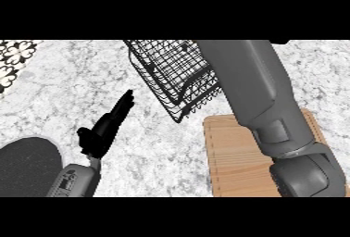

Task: Pick the croissant from the cutting board and place it in the tiered basket

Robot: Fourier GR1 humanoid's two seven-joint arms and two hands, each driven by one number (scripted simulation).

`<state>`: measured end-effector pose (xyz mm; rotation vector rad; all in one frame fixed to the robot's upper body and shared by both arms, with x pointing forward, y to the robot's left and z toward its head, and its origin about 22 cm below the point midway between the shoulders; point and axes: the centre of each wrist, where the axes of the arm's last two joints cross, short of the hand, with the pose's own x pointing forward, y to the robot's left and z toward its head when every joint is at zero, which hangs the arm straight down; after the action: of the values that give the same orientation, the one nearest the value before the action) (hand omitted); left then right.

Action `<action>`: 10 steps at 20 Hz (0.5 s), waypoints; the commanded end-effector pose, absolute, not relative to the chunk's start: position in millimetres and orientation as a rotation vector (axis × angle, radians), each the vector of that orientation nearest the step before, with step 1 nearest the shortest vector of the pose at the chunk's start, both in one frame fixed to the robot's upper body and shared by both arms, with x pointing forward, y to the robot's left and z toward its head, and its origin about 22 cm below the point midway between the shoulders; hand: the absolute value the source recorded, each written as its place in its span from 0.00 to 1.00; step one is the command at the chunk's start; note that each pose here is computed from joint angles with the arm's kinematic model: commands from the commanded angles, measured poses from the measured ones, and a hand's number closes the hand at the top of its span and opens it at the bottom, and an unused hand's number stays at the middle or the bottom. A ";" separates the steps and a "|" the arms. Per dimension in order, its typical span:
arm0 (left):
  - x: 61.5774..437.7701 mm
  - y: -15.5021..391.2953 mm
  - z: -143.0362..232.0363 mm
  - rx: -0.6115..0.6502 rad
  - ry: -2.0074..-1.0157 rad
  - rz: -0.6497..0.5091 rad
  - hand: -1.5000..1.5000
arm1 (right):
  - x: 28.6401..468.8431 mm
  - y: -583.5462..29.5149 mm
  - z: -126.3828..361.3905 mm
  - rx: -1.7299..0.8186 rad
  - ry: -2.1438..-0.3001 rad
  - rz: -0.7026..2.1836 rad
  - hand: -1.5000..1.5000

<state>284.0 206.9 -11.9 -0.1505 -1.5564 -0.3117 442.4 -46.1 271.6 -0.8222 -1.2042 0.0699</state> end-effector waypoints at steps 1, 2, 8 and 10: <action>280.4 210.9 -16.7 -0.158 -1.547 -0.314 0.50 | 450.2 -52.3 263.4 -0.647 -1.037 -0.182 0.00; 288.0 210.7 -10.6 -0.139 -1.562 -0.310 0.50 | 449.3 -50.5 271.1 -0.589 -1.049 -0.193 0.00; 286.8 223.7 -8.5 -0.128 -1.554 -0.286 0.50 | 450.5 -36.5 274.2 -0.600 -1.170 -0.313 0.00; 283.5 216.2 -10.3 -0.113 -1.535 -0.287 0.50 | 448.3 -29.3 277.9 -0.676 -1.235 -0.358 0.00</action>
<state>282.8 212.9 -14.0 -0.1341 -1.5467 -0.2997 450.2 -38.9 274.0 -0.6445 -1.2035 -0.1972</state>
